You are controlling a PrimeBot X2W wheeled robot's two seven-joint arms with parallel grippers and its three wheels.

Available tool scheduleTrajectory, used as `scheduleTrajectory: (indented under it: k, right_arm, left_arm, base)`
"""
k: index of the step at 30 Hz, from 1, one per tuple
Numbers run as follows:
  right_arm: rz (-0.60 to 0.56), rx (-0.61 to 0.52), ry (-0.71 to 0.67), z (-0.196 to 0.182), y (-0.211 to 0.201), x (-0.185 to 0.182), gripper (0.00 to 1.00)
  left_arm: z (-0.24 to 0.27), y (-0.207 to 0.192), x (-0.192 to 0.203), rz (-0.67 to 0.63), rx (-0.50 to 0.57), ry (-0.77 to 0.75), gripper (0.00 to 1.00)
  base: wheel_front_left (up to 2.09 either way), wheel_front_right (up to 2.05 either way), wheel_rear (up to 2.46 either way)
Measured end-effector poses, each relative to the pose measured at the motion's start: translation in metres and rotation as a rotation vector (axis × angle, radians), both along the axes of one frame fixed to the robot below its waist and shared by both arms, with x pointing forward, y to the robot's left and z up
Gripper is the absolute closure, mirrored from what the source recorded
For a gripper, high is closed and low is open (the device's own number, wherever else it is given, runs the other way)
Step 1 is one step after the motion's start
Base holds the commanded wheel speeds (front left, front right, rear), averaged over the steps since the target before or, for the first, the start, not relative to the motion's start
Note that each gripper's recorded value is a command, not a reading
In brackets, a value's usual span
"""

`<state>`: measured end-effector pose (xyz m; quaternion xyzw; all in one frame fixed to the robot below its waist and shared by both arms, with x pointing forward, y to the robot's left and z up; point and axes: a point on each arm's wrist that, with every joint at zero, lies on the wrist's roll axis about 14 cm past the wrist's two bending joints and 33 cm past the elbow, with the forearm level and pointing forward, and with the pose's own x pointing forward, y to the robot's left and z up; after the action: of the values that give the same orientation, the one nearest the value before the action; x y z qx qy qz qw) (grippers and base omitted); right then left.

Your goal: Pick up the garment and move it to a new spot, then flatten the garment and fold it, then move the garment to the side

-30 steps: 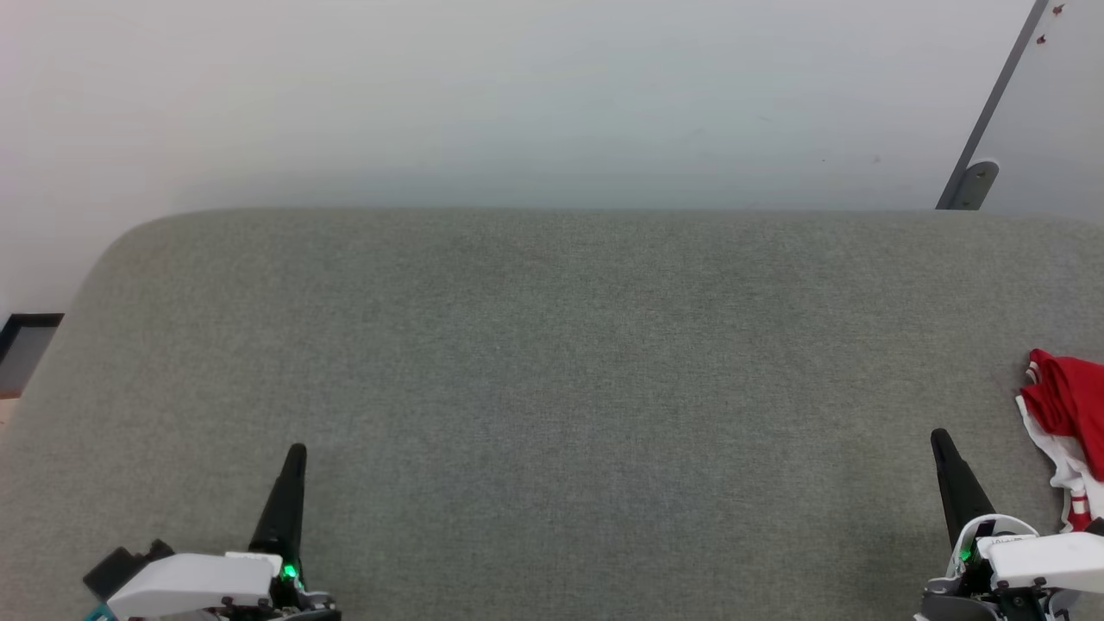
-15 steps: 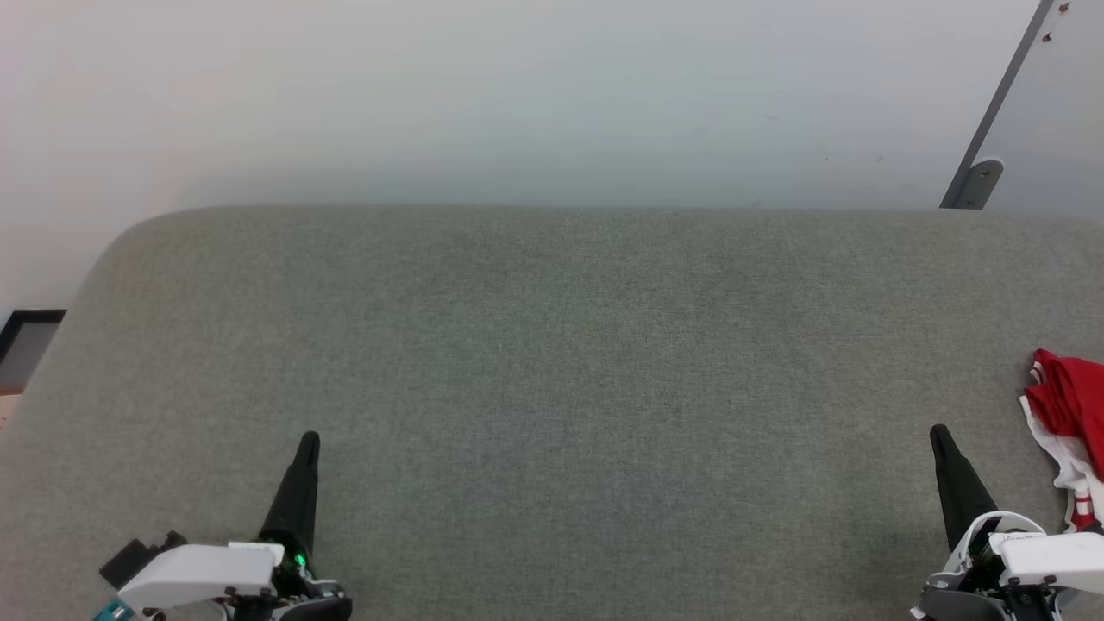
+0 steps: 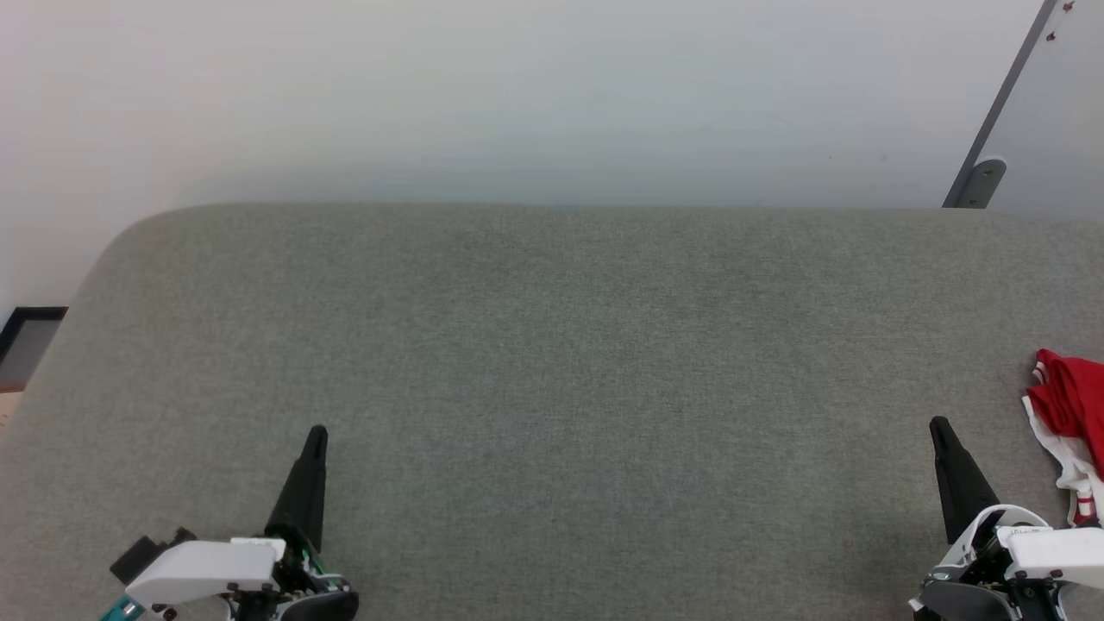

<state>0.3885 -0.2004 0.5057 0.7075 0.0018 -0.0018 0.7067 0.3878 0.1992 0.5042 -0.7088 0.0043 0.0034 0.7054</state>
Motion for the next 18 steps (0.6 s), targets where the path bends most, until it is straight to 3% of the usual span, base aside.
scheduleTrajectory:
  k: [18]
  right_arm:
    - [0.000,0.000,0.000,0.0001,0.0000,0.0000,1.00]
  left_arm:
    - [0.0001,-0.0001,0.0001,0.000,0.000,0.000,1.00]
  base:
    - [0.00,0.00,0.00]
